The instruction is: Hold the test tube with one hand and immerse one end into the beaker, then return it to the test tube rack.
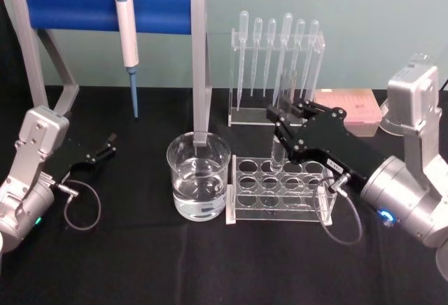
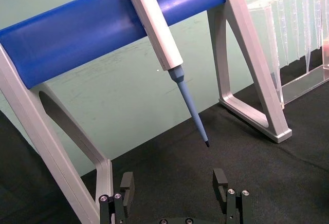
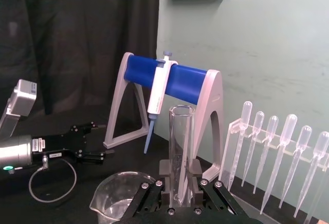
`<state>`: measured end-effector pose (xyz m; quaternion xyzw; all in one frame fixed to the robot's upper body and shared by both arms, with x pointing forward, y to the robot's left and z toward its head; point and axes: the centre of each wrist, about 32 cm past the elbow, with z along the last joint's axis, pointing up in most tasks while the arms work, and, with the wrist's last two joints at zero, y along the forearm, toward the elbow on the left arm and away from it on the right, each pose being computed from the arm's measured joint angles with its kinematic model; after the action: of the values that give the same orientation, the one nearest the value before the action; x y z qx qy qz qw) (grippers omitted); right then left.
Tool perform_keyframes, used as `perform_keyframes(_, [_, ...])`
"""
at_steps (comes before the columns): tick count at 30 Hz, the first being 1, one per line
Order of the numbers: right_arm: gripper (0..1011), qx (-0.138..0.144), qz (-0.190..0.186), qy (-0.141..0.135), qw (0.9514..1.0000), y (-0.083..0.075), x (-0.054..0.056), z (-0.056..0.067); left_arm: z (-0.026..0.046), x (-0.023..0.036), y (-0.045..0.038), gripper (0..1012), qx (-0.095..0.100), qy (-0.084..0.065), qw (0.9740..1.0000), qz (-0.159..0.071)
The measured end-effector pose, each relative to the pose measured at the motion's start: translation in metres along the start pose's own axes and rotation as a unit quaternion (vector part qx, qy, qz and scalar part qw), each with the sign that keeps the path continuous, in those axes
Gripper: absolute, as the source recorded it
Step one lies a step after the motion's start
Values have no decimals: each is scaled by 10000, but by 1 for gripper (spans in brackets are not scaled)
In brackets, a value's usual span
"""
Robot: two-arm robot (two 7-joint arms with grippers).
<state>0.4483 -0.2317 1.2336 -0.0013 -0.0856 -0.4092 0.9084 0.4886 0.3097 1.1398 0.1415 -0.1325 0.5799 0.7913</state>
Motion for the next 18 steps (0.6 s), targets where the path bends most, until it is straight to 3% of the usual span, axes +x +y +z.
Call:
perform_keyframes(3, [228, -40, 36, 72, 10000, 5, 48, 64, 0, 0, 0, 1000, 0, 0, 10000, 0])
perform_keyframes(8, [227, -87, 44, 256, 9996, 6, 86, 52, 0, 0, 0, 1000, 0, 0, 10000, 0])
perform_keyframes(18, [227, -81, 46, 223, 9997, 7, 78, 48, 0, 0, 0, 1000, 0, 0, 10000, 0])
